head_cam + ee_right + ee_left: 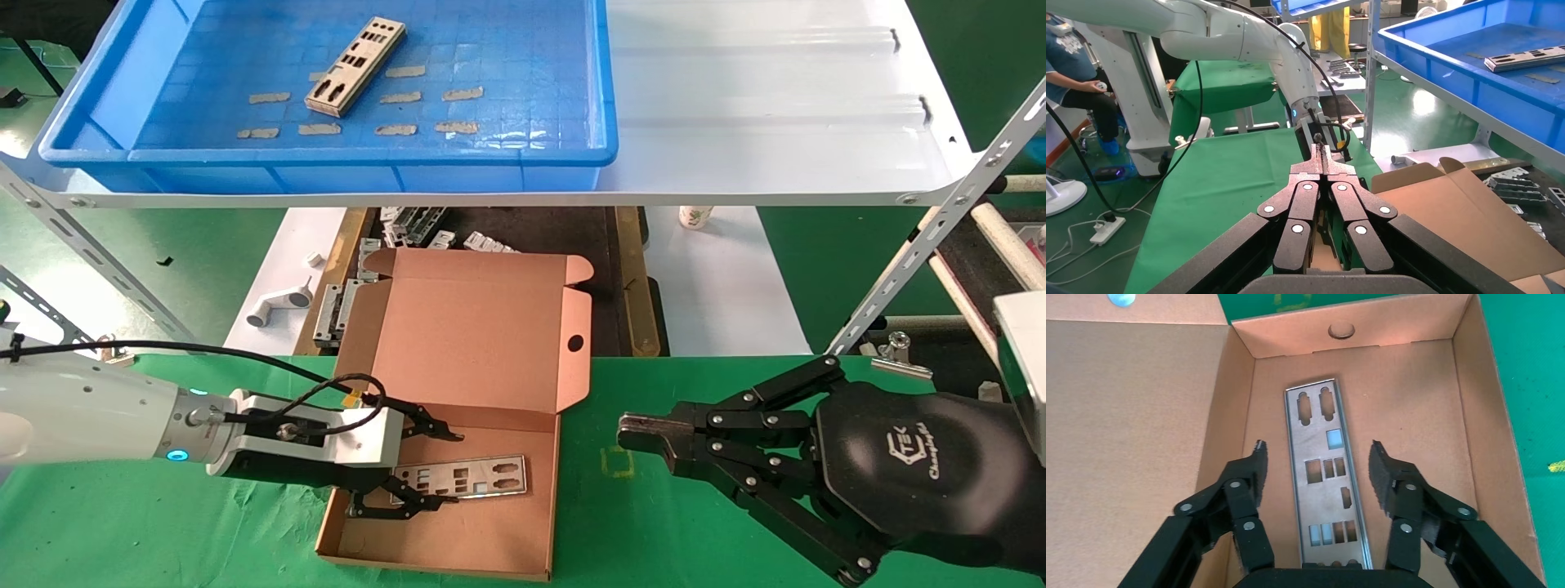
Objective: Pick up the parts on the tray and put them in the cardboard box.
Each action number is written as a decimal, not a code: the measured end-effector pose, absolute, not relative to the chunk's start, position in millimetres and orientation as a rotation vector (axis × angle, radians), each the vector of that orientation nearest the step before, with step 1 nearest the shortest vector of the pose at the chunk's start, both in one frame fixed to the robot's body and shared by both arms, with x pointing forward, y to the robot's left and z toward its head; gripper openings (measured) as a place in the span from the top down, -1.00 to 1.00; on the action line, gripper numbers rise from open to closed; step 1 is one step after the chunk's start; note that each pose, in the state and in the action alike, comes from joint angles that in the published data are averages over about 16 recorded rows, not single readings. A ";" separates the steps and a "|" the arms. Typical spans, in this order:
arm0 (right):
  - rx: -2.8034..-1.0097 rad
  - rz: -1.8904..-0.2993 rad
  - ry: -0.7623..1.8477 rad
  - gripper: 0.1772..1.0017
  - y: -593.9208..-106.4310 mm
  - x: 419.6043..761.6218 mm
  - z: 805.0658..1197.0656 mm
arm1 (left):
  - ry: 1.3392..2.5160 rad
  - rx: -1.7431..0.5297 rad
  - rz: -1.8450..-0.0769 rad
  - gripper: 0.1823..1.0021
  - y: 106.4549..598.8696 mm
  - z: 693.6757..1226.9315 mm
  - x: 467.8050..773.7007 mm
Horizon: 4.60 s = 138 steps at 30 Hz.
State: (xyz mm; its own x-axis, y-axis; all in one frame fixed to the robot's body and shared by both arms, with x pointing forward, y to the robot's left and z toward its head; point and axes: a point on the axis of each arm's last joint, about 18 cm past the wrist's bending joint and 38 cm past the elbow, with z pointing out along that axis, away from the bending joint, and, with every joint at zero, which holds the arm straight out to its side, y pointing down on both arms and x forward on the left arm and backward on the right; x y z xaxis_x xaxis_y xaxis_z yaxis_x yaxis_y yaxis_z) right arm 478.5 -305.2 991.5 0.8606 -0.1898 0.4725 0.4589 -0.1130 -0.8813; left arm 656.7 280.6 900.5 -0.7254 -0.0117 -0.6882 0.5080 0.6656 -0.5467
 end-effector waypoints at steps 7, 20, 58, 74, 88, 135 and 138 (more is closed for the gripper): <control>-1.594 -0.557 -0.216 0.97 -305.2 478.5 991.5 | 2.141 0.390 -1.147 -0.25 285.4 930.4 638.9; -1.594 -0.557 -0.216 0.95 -305.2 478.5 991.5 | 2.047 0.371 -1.370 -0.78 292.0 959.9 608.9; -1.594 -0.557 -0.216 -0.52 -305.2 478.5 991.5 | 1.919 0.280 -1.703 -1.00 301.1 983.1 521.6; -1.594 -0.557 -0.216 -0.95 -305.3 478.5 991.5 | 1.922 0.283 -1.792 -1.00 299.9 991.7 477.8; -1.594 -0.557 -0.216 -1.00 -305.3 478.5 991.5 | 1.922 0.284 -1.802 -1.00 299.7 992.9 472.2; -1.594 -0.557 -0.216 -1.00 -305.3 478.6 991.4 | 1.924 0.277 -1.797 -1.00 300.1 991.9 476.1; -1.594 -0.557 -0.216 -1.00 -305.3 478.6 991.4 | 1.924 0.277 -1.797 -1.00 300.1 991.9 476.2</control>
